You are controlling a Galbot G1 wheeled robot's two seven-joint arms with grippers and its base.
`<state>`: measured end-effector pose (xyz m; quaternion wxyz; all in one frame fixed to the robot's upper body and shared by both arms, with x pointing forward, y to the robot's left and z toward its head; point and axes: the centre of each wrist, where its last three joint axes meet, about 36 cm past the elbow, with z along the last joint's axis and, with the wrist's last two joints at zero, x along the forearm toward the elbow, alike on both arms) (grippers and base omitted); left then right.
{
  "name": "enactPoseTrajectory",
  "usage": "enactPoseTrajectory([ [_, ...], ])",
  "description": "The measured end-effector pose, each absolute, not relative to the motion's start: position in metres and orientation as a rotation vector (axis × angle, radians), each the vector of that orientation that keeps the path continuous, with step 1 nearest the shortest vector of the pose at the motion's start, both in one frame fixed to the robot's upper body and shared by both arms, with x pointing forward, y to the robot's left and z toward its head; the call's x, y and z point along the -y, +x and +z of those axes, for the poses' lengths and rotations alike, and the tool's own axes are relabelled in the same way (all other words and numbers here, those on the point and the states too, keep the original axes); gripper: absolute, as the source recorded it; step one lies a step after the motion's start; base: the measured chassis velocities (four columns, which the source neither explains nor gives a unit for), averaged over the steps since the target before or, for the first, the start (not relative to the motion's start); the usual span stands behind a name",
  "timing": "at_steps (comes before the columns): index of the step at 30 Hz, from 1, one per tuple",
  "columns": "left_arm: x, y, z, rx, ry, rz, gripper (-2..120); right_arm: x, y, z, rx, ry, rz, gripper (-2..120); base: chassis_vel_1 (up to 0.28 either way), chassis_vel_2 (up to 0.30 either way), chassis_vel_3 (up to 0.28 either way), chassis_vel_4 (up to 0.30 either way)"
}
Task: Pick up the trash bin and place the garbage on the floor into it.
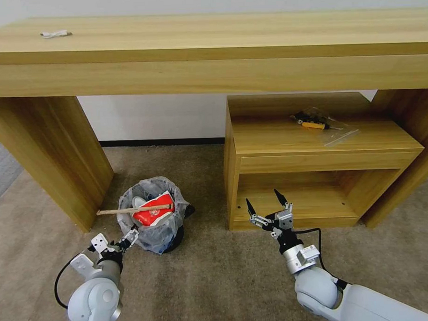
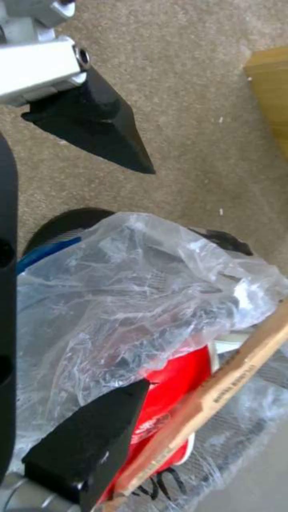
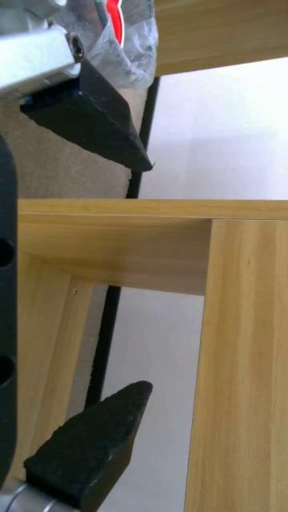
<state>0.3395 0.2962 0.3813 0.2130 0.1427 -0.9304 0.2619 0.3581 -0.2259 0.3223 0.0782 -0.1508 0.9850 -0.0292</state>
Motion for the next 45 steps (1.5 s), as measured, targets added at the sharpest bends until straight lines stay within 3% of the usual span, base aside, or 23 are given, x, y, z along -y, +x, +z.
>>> enactPoseTrajectory([
  [9, -0.295, 0.344, 0.386, 2.624, 0.394, 0.738, 100, 0.224, 0.361, 0.322, -2.94, -0.444, -0.083, 100, 0.0, 0.0, 0.0, 0.0],
  [37, -0.297, 0.326, 0.425, 2.777, 0.39, 0.659, 100, 0.241, 0.432, 0.355, -2.802, -0.048, 0.063, 100, 0.0, 0.0, 0.0, 0.0],
  [45, -0.298, 0.312, 0.436, 2.867, 0.37, 0.539, 100, 0.233, 0.432, 0.357, -2.799, 0.062, 0.151, 100, 0.0, 0.0, 0.0, 0.0],
])
